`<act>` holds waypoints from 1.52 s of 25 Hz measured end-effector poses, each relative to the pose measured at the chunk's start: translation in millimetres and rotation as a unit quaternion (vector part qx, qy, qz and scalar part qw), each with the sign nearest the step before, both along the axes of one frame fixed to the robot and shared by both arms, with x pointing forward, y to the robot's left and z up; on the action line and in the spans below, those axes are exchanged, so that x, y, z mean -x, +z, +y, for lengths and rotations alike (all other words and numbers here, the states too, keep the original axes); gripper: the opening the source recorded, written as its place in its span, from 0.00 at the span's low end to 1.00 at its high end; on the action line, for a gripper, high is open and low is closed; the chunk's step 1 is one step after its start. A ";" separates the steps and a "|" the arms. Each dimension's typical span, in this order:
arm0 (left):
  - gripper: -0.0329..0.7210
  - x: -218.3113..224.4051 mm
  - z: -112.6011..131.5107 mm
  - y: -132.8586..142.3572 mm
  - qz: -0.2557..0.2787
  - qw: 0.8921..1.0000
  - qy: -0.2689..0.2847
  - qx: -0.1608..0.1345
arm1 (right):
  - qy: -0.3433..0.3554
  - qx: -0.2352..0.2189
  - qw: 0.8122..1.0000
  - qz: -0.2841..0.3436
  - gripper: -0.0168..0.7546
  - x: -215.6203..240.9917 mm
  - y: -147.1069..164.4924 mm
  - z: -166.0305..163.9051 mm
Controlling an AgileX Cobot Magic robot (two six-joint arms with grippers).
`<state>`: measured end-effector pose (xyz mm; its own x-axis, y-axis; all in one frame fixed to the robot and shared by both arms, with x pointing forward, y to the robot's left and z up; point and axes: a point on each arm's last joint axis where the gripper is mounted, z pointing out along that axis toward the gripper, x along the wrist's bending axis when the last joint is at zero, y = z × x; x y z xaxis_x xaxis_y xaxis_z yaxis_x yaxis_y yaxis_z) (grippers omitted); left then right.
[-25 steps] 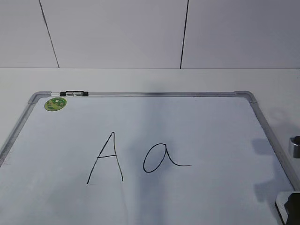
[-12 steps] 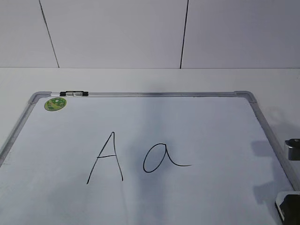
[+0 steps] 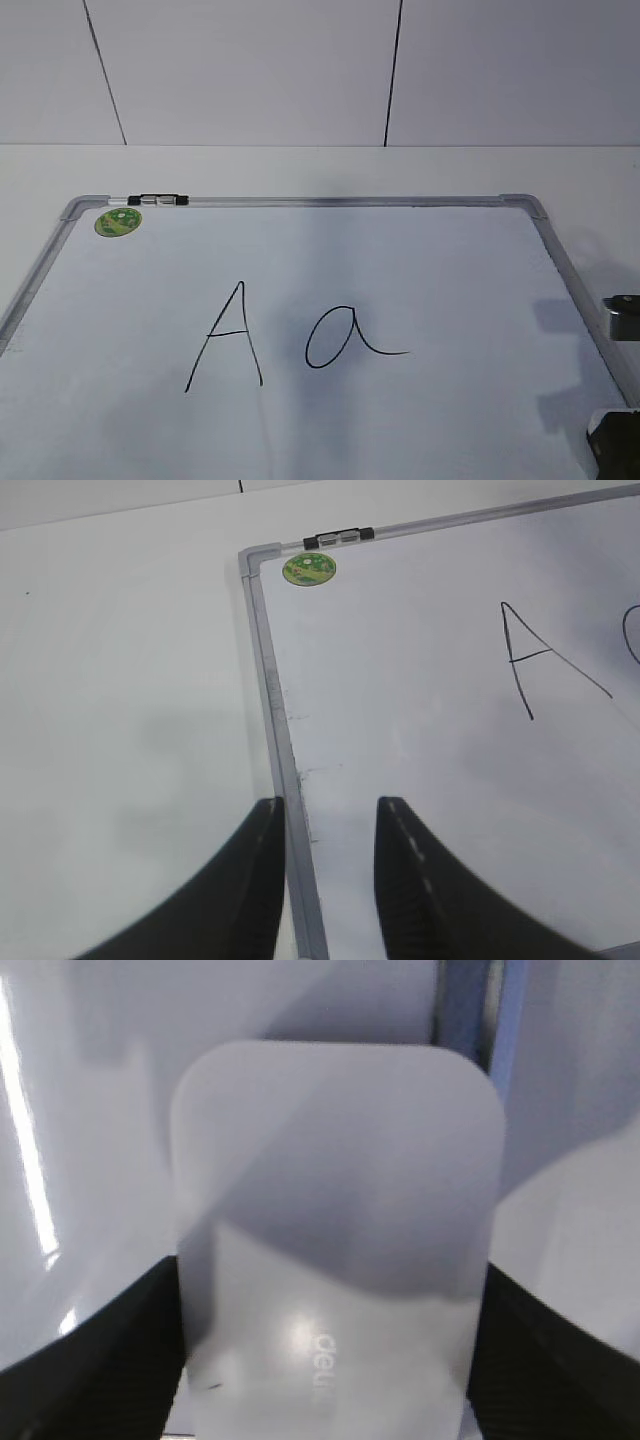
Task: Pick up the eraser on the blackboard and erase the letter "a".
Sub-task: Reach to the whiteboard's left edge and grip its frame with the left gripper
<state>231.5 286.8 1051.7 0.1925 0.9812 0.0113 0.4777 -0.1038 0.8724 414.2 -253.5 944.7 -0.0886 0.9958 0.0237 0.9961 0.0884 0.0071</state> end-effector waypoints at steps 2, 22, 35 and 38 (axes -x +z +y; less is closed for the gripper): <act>0.36 0.0 0.0 0.0 0.000 1.000 0.000 0.000 | 0.000 0.000 1.000 0.000 0.80 0.0 0.0 0.0; 0.35 0.0 0.0 0.0 0.000 1.000 0.000 0.000 | 0.001 0.003 1.000 0.006 0.74 1.0 0.0 -0.5; 0.35 0.0 0.0 0.0 0.000 1.000 0.000 0.000 | 0.003 0.006 1.000 0.025 0.74 -1.4 21.2 0.3; 0.35 0.0 0.0 0.0 0.000 1.000 0.000 0.000 | 0.003 0.003 1.000 0.014 0.74 -7.1 38.7 1.8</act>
<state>231.5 286.8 1051.7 0.1925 0.9812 0.0113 0.4777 -0.1038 0.8724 421.3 -251.6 983.4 -0.0947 0.9953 0.0202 0.9952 0.0952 -0.0216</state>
